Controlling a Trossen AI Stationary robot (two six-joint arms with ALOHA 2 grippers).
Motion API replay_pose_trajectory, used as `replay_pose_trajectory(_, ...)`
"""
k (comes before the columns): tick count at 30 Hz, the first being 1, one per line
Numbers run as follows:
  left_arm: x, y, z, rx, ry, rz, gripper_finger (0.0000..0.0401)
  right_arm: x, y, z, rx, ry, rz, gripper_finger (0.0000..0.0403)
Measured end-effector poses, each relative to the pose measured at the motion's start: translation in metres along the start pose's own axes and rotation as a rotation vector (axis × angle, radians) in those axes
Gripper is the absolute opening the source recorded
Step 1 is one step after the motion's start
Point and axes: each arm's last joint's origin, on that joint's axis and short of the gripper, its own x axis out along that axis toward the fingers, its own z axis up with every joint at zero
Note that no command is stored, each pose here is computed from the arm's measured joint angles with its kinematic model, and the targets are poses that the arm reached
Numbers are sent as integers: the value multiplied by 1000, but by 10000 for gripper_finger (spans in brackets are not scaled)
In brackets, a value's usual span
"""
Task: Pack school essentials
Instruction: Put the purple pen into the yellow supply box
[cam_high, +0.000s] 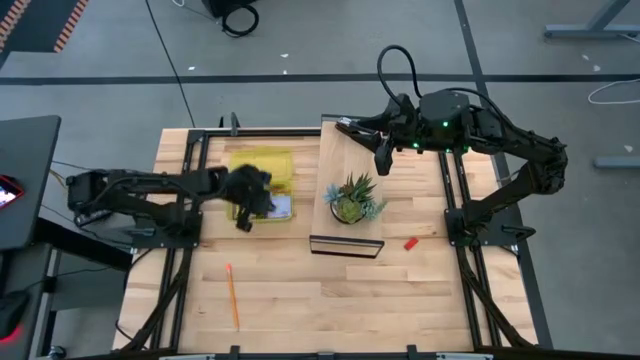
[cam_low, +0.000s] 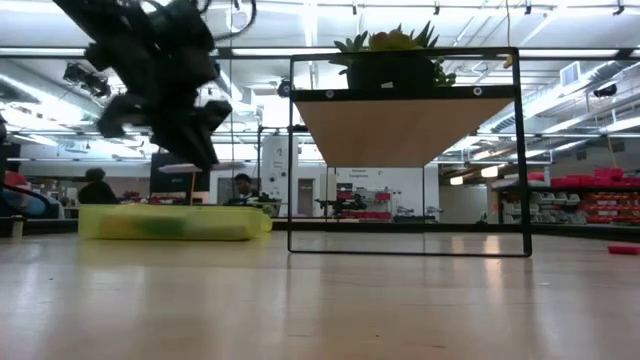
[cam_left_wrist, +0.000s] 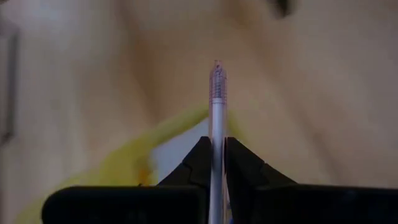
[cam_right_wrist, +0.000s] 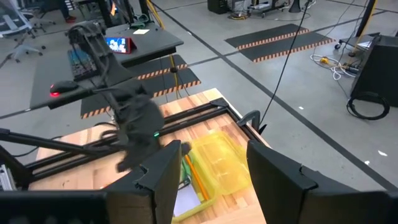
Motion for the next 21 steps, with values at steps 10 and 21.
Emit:
replay_pose_trajectory(10,4,39,-34,-208,90,134,28,0,0,0,-26,-2,0,190)
replay_pose_trajectory(21,34,44,-51,-369,224,171,29,0,0,0,-26,2,21,190)
